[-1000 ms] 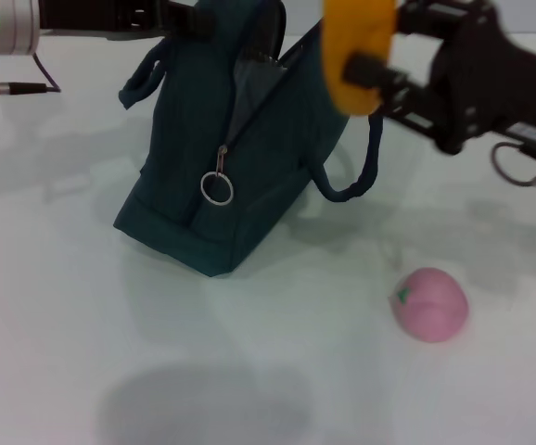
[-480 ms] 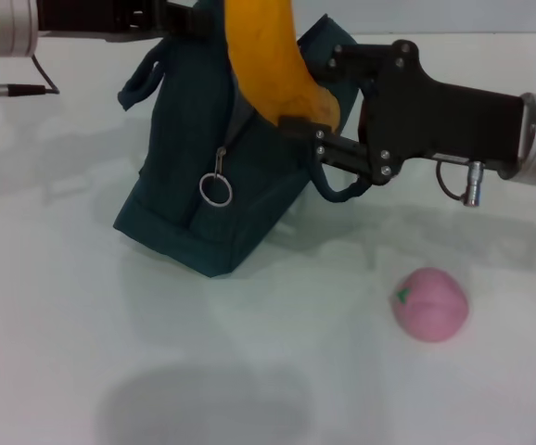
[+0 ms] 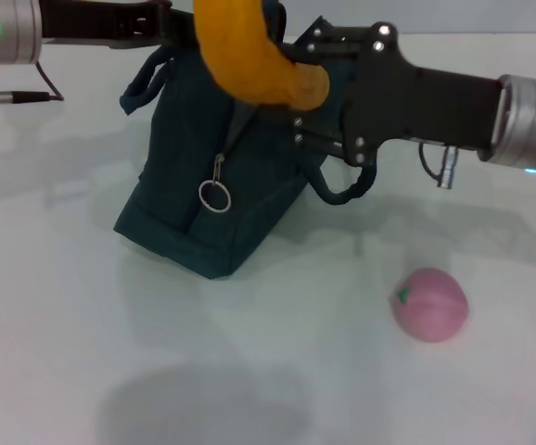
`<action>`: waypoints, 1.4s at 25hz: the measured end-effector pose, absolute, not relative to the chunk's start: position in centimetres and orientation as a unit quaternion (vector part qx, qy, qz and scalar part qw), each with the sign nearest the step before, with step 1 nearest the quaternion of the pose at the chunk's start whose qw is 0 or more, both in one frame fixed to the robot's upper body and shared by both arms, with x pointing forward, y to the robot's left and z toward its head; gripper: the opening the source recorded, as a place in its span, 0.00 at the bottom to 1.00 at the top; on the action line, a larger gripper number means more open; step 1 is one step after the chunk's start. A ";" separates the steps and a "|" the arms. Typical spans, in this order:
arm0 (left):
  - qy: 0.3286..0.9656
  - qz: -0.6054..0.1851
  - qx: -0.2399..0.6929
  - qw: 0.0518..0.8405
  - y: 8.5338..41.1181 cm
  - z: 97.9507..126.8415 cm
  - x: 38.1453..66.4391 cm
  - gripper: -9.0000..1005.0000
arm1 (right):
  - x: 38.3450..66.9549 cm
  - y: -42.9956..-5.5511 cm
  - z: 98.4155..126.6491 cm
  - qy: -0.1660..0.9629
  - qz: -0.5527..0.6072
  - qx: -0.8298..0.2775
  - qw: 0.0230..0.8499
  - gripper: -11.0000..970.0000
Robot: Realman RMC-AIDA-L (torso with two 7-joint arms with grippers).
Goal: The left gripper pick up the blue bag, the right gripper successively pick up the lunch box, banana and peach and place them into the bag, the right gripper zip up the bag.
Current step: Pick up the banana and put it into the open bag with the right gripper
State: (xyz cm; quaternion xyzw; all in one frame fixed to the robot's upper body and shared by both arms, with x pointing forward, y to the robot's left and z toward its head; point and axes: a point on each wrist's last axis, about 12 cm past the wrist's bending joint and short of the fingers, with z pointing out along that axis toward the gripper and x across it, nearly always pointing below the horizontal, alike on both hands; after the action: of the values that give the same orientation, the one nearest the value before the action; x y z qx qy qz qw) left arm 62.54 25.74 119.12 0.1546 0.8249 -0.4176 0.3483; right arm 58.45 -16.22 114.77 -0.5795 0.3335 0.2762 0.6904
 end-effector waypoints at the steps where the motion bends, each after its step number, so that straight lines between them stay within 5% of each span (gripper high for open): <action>1: 0.825 -0.418 0.155 0.348 25.7 119.1 62.5 0.06 | 58.4 -16.0 114.5 0.330 0.262 -0.587 0.691 0.46; 15: 0.828 -0.419 0.147 0.342 26.1 118.7 62.2 0.06 | 57.7 -13.9 115.7 0.243 0.186 -0.611 0.730 0.46; 35: 0.817 -0.438 0.152 0.344 25.3 118.7 62.0 0.06 | 57.1 -13.8 112.7 0.241 0.137 -0.617 0.737 0.47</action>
State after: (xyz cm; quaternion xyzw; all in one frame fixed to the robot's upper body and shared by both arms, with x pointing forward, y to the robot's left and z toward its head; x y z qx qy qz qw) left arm 61.99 25.29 118.69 0.1518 0.8167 -0.4380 0.3436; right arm 57.06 -13.84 112.66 -0.6165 0.2408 0.1374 0.7369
